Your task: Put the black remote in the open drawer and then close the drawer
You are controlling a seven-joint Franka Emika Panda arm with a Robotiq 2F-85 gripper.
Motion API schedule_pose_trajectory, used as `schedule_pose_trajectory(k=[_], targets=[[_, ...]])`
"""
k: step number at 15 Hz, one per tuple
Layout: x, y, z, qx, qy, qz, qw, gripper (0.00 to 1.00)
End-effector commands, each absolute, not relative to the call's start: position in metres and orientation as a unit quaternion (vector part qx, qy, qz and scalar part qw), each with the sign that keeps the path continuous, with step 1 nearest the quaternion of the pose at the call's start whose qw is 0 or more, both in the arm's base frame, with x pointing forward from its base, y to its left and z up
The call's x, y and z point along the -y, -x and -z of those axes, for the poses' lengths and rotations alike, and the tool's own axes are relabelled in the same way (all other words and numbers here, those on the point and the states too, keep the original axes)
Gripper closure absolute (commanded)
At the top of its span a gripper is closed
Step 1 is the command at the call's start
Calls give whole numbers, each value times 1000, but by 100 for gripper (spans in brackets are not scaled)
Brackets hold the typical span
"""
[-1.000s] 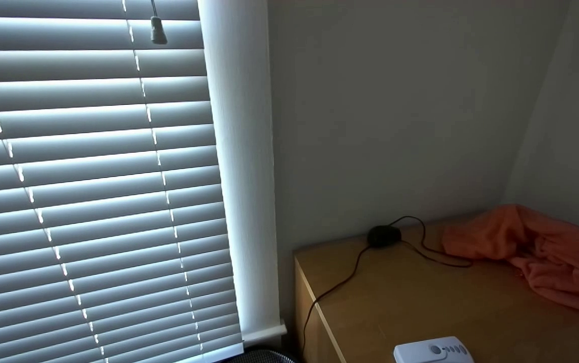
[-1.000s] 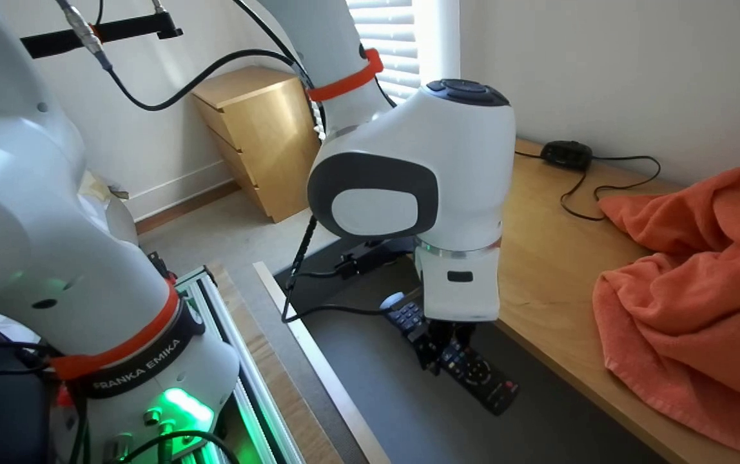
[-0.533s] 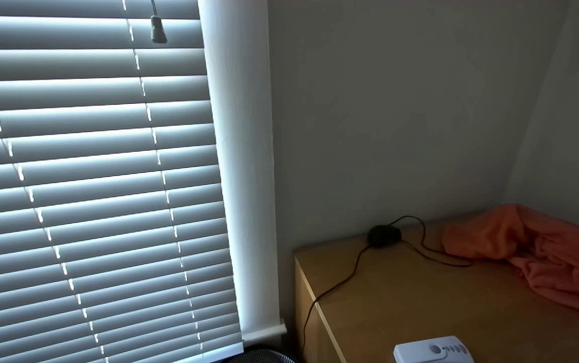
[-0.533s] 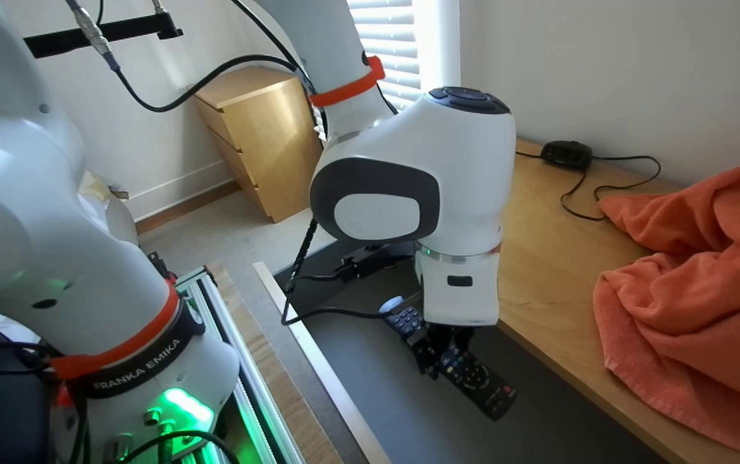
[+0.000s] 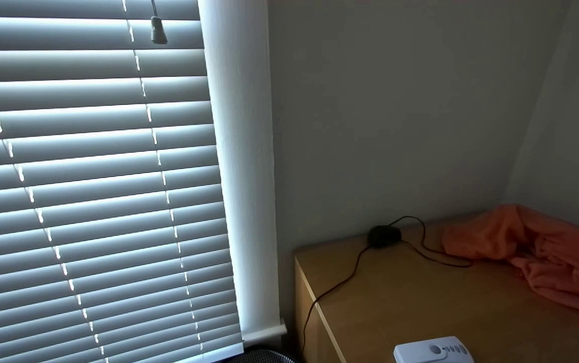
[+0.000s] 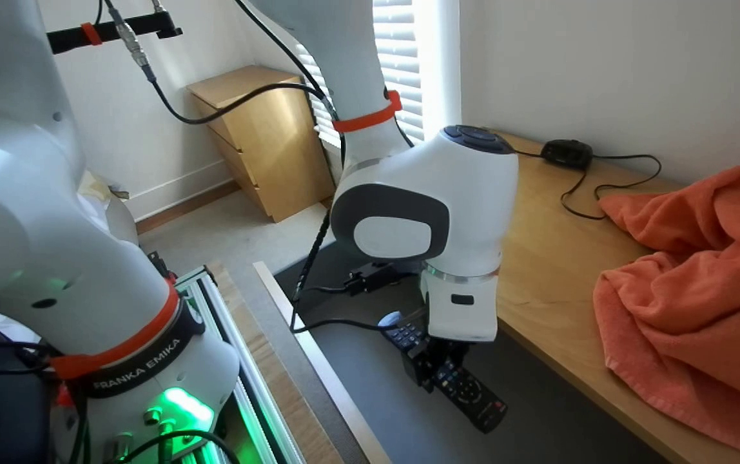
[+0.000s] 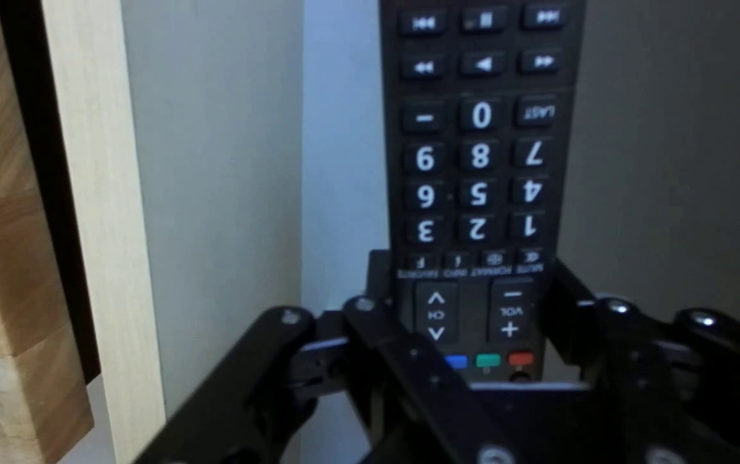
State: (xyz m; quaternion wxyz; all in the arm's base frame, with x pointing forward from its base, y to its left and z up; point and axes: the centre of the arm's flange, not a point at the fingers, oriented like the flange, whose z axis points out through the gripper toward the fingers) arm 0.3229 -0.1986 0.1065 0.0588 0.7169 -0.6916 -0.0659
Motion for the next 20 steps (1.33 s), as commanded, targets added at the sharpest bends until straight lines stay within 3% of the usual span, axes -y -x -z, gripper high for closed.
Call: schedule_pose_trajectory(k=[1, 20], targets=[[199, -326, -75, 690, -719, 56, 61, 69], [219, -302, 19, 693, -717, 59, 36, 69]])
